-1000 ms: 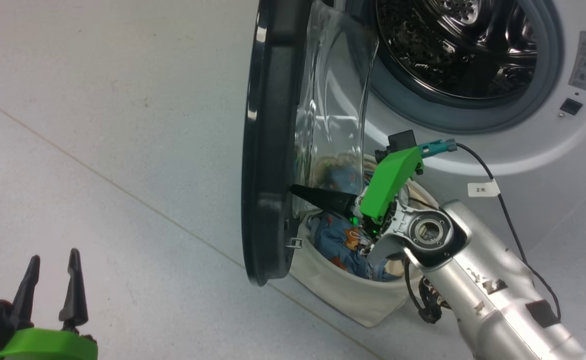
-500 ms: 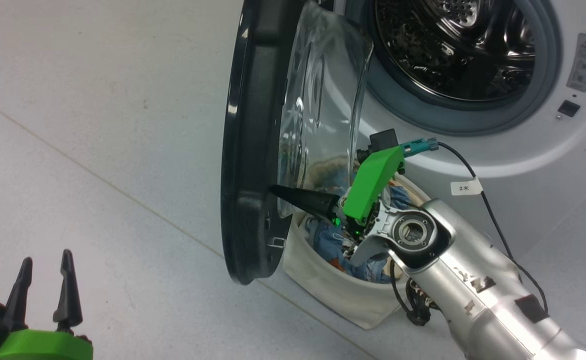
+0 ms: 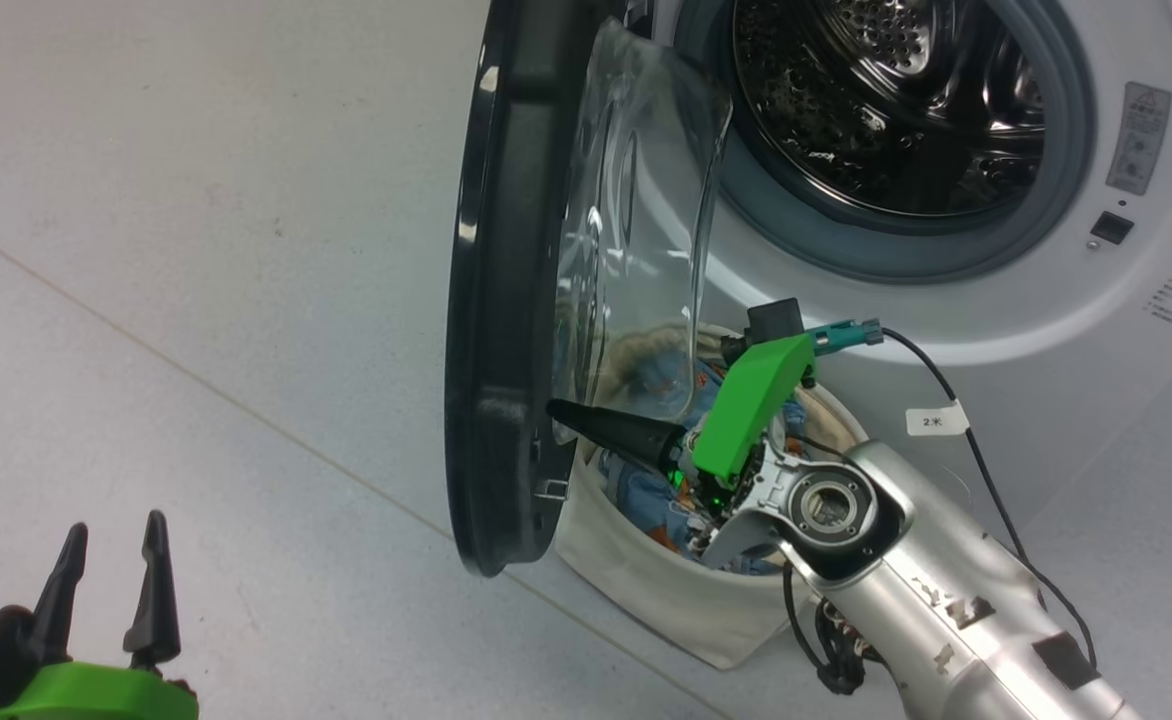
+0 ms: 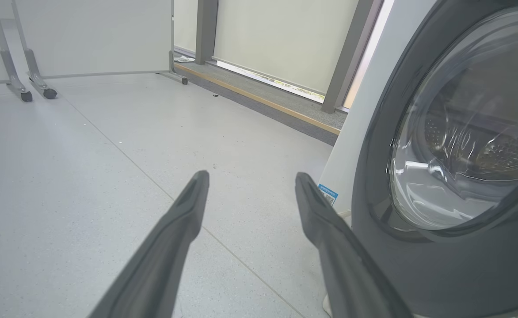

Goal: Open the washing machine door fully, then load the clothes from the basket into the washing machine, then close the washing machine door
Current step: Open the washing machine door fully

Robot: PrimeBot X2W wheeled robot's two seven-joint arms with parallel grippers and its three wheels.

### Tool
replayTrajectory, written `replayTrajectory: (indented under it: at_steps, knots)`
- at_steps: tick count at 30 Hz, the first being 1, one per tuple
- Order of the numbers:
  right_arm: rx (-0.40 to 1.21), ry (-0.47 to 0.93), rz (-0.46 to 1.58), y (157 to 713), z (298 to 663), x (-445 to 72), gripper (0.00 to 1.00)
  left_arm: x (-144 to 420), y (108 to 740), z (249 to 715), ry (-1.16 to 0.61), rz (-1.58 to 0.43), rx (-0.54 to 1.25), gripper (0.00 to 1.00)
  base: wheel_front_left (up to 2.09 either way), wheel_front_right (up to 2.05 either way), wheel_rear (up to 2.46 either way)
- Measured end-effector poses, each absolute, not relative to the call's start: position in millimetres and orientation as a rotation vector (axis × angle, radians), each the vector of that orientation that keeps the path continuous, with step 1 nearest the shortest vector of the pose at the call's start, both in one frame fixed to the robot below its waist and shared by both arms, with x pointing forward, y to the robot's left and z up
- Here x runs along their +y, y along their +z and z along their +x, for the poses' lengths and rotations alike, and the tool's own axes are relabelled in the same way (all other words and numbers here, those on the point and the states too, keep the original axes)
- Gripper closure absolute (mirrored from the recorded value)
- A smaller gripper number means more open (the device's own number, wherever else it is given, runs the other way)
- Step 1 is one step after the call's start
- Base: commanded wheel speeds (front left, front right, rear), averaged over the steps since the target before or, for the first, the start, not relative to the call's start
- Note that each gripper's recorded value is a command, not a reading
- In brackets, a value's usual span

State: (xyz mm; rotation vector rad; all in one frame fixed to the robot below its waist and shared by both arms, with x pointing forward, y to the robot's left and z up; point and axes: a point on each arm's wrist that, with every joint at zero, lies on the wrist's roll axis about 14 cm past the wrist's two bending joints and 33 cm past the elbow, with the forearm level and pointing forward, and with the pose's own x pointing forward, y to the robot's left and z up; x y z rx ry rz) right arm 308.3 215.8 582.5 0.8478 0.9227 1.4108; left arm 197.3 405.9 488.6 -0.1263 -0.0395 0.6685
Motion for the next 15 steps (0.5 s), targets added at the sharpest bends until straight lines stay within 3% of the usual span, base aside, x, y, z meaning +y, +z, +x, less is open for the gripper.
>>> replayTrajectory:
  at_steps: [15]
  knots:
    - [0.938,1.457,0.834,587,295,226,1.00,411,493,191,0.693,-0.122,-0.053,0.00,0.00,0.00,0.00]
